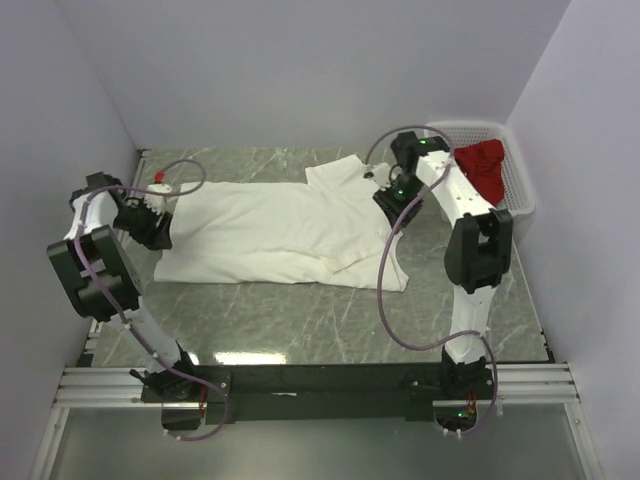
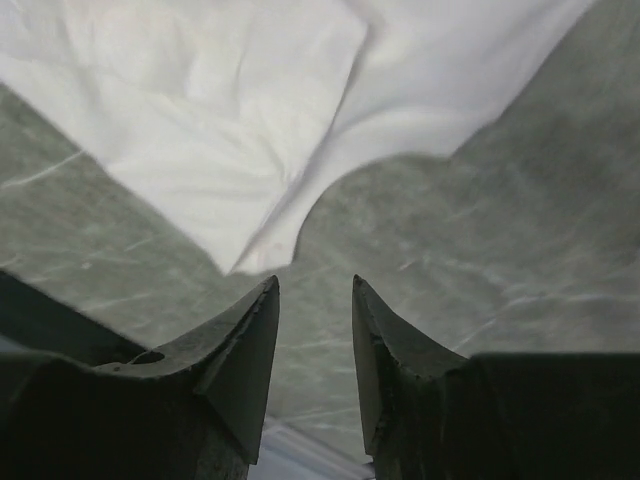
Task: Fold and stack the t-shirts
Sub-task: Fold the tshirt
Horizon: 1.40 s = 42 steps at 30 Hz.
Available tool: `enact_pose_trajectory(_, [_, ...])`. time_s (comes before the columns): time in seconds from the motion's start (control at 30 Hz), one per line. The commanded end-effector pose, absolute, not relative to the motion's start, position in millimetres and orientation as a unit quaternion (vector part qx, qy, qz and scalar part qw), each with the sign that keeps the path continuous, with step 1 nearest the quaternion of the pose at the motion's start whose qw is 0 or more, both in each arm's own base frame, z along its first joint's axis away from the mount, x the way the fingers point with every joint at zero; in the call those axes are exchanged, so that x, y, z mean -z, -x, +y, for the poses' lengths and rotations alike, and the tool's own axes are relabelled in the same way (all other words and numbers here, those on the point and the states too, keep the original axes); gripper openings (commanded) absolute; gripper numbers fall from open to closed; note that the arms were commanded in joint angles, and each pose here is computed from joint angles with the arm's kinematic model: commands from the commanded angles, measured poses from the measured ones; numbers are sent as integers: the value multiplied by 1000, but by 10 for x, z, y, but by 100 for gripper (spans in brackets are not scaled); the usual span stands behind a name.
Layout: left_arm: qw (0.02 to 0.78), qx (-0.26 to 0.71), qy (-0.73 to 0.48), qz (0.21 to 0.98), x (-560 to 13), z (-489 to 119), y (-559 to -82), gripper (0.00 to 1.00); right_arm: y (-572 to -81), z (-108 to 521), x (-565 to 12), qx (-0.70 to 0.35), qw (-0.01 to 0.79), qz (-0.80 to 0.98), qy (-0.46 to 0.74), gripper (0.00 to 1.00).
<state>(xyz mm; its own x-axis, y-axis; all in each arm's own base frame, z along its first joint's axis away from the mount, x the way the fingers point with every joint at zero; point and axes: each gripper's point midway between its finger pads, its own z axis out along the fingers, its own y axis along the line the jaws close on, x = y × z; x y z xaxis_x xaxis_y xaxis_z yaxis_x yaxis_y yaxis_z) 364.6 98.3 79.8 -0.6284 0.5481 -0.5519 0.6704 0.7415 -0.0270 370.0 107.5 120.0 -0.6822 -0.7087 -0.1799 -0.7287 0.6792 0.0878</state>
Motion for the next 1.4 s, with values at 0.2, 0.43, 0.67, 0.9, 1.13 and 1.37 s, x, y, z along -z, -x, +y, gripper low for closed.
enact_pose_trajectory(0.2, [218,266,-83,936,-906,878,-3002,72,-2809,1093,-1098,-195,-22,949,245,41])
enact_pose_trajectory(0.43, [179,274,-28,944,-633,829,-2844,72,-2800,1027,-737,-194,-46,959,201,42])
enact_pose_trajectory(0.67, [174,264,-4,949,-558,887,-2878,71,-2729,956,-578,-190,-64,962,187,44])
enact_pose_trajectory(0.9, [175,237,20,955,-572,1183,-2889,71,-2647,979,-505,-208,-75,959,178,45])
enact_pose_trajectory(1.13, [164,242,33,956,-456,1200,-2901,72,-2650,1039,-484,-229,-73,956,166,45])
enact_pose_trajectory(1.37, [167,271,35,947,-395,1139,-2961,67,-2689,1082,-441,-242,-77,955,153,45])
